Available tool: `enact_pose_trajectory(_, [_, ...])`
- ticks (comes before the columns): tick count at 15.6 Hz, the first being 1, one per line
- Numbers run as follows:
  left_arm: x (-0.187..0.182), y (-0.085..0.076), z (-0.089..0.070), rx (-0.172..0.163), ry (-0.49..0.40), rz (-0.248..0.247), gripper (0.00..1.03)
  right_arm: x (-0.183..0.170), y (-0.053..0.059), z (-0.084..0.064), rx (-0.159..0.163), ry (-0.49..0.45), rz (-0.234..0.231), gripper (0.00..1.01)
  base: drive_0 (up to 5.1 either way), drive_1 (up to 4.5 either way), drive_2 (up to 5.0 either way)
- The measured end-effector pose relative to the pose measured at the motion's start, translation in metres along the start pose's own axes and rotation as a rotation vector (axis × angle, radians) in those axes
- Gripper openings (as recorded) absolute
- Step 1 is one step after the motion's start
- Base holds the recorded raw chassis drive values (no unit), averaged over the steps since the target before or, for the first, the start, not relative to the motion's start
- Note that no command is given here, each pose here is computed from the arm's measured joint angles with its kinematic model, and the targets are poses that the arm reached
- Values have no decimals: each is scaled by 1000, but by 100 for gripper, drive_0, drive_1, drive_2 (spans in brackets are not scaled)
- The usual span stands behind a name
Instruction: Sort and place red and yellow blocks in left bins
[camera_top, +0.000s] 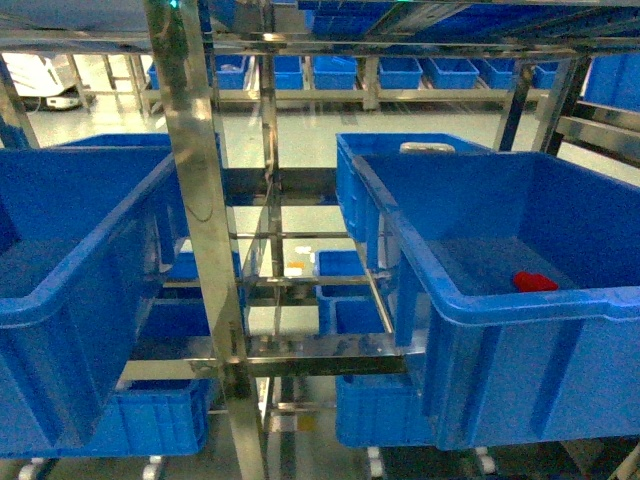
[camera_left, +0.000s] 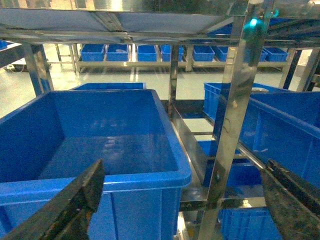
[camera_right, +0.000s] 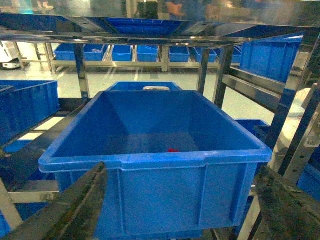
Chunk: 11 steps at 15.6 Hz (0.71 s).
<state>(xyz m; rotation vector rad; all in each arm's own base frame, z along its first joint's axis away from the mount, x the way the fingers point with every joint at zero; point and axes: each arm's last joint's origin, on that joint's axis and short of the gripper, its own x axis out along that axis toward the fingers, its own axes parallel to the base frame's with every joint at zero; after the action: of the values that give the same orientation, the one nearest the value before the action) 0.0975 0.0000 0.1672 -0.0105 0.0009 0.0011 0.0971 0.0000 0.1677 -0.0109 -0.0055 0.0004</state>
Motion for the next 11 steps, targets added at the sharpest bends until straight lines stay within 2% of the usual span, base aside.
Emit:
enact_pose_trajectory(1, [0, 0, 0, 2, 0, 0, 99, 0, 0, 0, 0, 0, 0, 99, 0, 0, 0])
enact_pose_trajectory(11, [0, 0, 0, 3, 0, 0, 98, 0, 0, 0, 0, 0, 0, 98, 0, 0, 0])
